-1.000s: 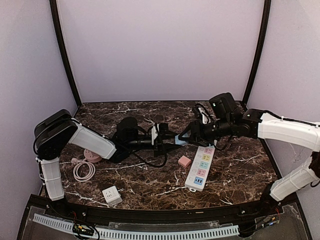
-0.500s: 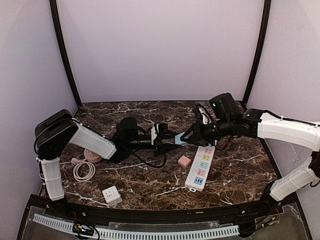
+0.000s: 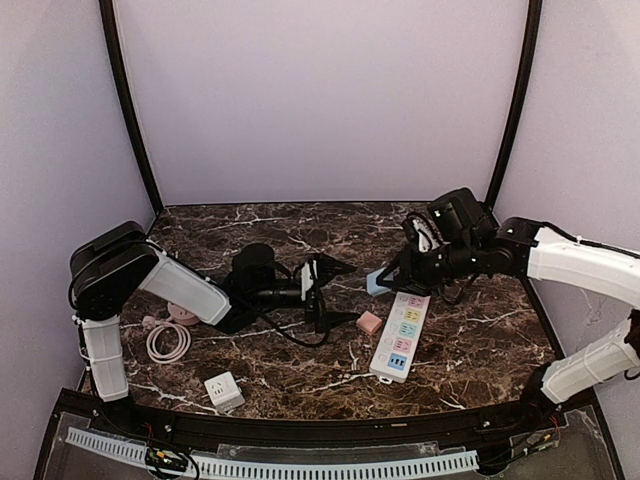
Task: Insert the plug
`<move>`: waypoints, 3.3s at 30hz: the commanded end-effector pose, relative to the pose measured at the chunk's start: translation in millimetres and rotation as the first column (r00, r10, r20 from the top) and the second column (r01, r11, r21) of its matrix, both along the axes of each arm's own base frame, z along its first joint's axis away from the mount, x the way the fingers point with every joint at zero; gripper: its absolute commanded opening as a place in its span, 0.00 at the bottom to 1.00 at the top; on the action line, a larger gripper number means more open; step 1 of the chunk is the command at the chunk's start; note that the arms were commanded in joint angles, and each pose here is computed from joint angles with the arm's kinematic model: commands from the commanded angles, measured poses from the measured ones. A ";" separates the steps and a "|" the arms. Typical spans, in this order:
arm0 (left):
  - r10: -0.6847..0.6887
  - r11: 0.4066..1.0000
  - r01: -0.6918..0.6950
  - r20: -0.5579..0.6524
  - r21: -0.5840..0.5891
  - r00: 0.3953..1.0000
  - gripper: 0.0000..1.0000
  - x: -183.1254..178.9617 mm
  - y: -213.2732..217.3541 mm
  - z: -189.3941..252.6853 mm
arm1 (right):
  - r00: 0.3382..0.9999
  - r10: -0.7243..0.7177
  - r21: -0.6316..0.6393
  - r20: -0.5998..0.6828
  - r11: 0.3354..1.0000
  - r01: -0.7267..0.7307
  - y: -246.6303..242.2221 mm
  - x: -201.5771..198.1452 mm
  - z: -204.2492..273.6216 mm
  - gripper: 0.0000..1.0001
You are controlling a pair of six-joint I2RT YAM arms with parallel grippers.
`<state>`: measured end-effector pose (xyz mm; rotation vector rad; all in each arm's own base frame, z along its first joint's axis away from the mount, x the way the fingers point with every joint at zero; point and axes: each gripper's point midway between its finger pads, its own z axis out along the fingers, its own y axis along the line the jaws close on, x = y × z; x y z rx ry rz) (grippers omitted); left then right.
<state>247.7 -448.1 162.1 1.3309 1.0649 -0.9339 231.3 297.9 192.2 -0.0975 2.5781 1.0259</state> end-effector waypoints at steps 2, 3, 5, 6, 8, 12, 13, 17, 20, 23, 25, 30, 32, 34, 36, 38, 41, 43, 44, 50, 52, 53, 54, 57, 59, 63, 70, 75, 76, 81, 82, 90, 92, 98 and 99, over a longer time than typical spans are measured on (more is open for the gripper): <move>0.026 1.000 -0.026 0.042 0.002 0.999 0.99 -1.3 5.9 10.8 | 0.988 -0.144 -0.099 -0.051 0.985 0.139 -35.5 -9.6 -11.4 0.00; 0.036 0.999 -0.037 0.042 0.007 0.998 0.99 0.7 7.4 10.6 | 0.984 -0.168 -0.112 -0.066 0.981 0.159 -40.5 -11.8 -12.9 0.00; 0.062 0.998 -0.063 0.042 0.016 0.997 0.99 6.1 10.2 9.8 | 0.966 -0.234 -0.159 -0.108 0.963 0.215 -53.3 -16.8 -17.7 0.00; 0.076 0.997 -0.076 0.040 0.019 0.996 0.99 8.6 11.2 9.7 | 0.954 -0.267 -0.190 -0.133 0.952 0.240 -60.1 -19.7 -20.8 0.00; 0.094 0.995 -0.095 0.034 0.019 0.995 0.99 13.5 14.6 11.1 | 0.929 -0.325 -0.256 -0.178 0.927 0.275 -71.1 -26.0 -28.6 0.00; 0.127 0.992 -0.127 0.028 0.011 0.992 0.99 21.3 21.3 15.5 | 0.878 -0.398 -0.358 -0.266 0.886 0.294 -82.1 -38.4 -43.0 0.00; 0.133 0.991 -0.133 0.030 0.009 0.991 0.99 22.3 22.3 16.9 | 0.865 -0.412 -0.373 -0.287 0.880 0.295 -82.3 -41.1 -45.8 0.00; 0.164 0.986 -0.164 0.031 0.011 0.986 0.99 28.2 25.4 16.7 | 0.844 -0.402 -0.393 -0.355 0.884 0.255 -73.3 -46.7 -51.7 0.00; 0.179 0.984 -0.180 0.034 0.012 0.983 0.99 30.9 26.3 16.1 | 0.820 -0.448 -0.440 -0.355 0.854 0.276 -76.4 -47.3 -52.6 0.00; 0.198 0.980 -0.199 0.038 0.015 0.979 0.99 34.6 27.3 15.4 | 0.809 -0.464 -0.444 -0.360 0.848 0.289 -72.7 -48.9 -52.1 0.00; 0.209 0.977 -0.210 0.040 0.019 0.977 0.99 36.9 27.6 14.4 | 0.810 -0.471 -0.457 -0.348 0.840 0.292 -69.3 -50.7 -52.2 0.00; 0.234 0.971 -0.237 0.061 0.037 0.970 0.98 41.9 30.0 8.8 | 0.818 -0.461 -0.498 -0.344 0.828 0.256 -52.6 -59.3 -57.5 0.00; 0.239 0.969 -0.243 0.070 0.047 0.968 0.99 42.4 30.7 6.2 | 0.820 -0.457 -0.533 -0.343 0.814 0.231 -50.7 -60.8 -62.8 0.00; 0.245 0.967 -0.249 0.079 0.052 0.966 0.98 43.3 32.4 4.6 | 0.829 -0.448 -0.566 -0.336 0.799 0.202 -50.1 -60.5 -67.6 0.00; 0.250 0.965 -0.255 0.084 0.057 0.965 0.99 44.8 35.0 3.7 | 0.837 -0.440 -0.586 -0.324 0.788 0.187 -49.6 -58.9 -71.8 0.00; 0.257 0.963 -0.263 0.084 0.062 0.963 0.99 47.1 38.7 3.8 | 0.840 -0.441 -0.595 -0.317 0.782 0.187 -49.5 -58.3 -74.7 0.00; 0.266 0.960 -0.272 0.075 0.074 0.961 0.99 50.5 43.3 2.6 | 0.842 -0.456 -0.603 -0.290 0.770 0.209 -52.1 -54.0 -81.5 0.00; 0.271 0.958 -0.276 0.073 0.073 0.960 0.99 52.0 45.2 3.4 | 0.845 -0.453 -0.604 -0.286 0.770 0.208 -51.1 -52.5 -84.5 0.00; 0.271 0.958 -0.277 0.073 0.073 0.960 0.99 52.4 45.7 3.3 | 0.846 -0.451 -0.607 -0.283 0.767 0.206 -50.8 -51.8 -85.3 0.00; 0.273 0.958 -0.278 0.073 0.075 0.959 0.99 53.3 46.3 2.0 | 0.857 -0.443 -0.627 -0.264 0.754 0.197 -52.5 -48.4 -88.1 0.00; 0.272 0.958 -0.277 0.073 0.074 0.959 0.99 53.0 46.1 2.0 | 0.859 -0.440 -0.629 -0.262 0.753 0.194 -52.5 -48.1 -89.9 0.00; 0.272 0.958 -0.278 0.074 0.072 0.959 0.99 53.1 46.2 2.6 | 0.860 -0.439 -0.631 -0.259 0.751 0.194 -52.6 -47.5 -90.6 0.00; 0.270 0.959 -0.275 0.073 0.071 0.960 0.99 52.6 45.9 2.8 | 0.861 -0.439 -0.633 -0.256 0.750 0.194 -52.7 -47.0 -91.1 0.00; 0.268 0.959 -0.273 0.072 0.073 0.961 0.99 52.4 45.8 1.9 | 0.865 -0.436 -0.639 -0.249 0.745 0.191 -52.9 -45.5 -92.8 0.00; 0.269 0.959 -0.274 0.070 0.073 0.961 0.99 52.9 46.0 1.5 | 0.868 -0.431 -0.641 -0.248 0.745 0.186 -52.5 -44.8 -94.1 0.00; 0.267 0.960 -0.271 0.068 0.074 0.961 0.99 53.1 45.4 0.6 | 0.873 -0.421 -0.646 -0.247 0.743 0.176 -51.4 -43.4 -97.7 0.00; 0.263 0.961 -0.267 0.064 0.076 0.963 0.99 52.8 44.5 -0.8 | 0.879 -0.405 -0.652 -0.253 0.742 0.155 -50.1 -43.5 -105.6 0.00; 0.260 0.962 -0.264 0.060 0.076 0.964 0.99 53.2 43.8 -1.6 | 0.881 -0.411 -0.659 -0.236 0.733 0.166 -53.6 -41.6 -104.8 0.00; 0.259 0.962 -0.263 0.059 0.077 0.964 0.99 53.1 43.7 -1.8 | 0.881 -0.414 -0.663 -0.231 0.729 0.169 -55.2 -41.1 -104.5 0.00; 0.259 0.962 -0.263 0.060 0.077 0.964 0.99 53.2 43.5 -1.9 | 0.877 -0.424 -0.672 -0.225 0.719 0.175 -59.3 -42.1 -104.8 0.00; 0.258 0.962 -0.263 0.061 0.078 0.964 0.99 53.1 43.3 -2.1 | 0.875 -0.428 -0.673 -0.226 0.718 0.177 -60.1 -42.8 -104.9 0.00; 0.260 0.961 -0.264 0.060 0.079 0.964 0.99 54.2 42.5 -3.1 | 0.858 -0.437 -0.633 -0.269 0.752 0.185 -58.3 -52.5 -112.0 0.00; 0.259 0.961 -0.264 0.059 0.079 0.964 0.99 54.2 42.5 -3.1 | 0.859 -0.439 -0.642 -0.264 0.744 0.183 -59.9 -52.4 -113.9 0.00; 0.261 0.961 -0.265 0.060 0.078 0.964 0.99 54.7 42.6 -2.7 | 0.867 -0.434 -0.677 -0.245 0.717 0.167 -61.5 -48.2 -116.7 0.00; 0.260 0.961 -0.265 0.061 0.080 0.964 0.99 54.6 42.4 -3.3 | 0.867 -0.435 -0.684 -0.243 0.711 0.166 -62.2 -47.8 -118.0 0.00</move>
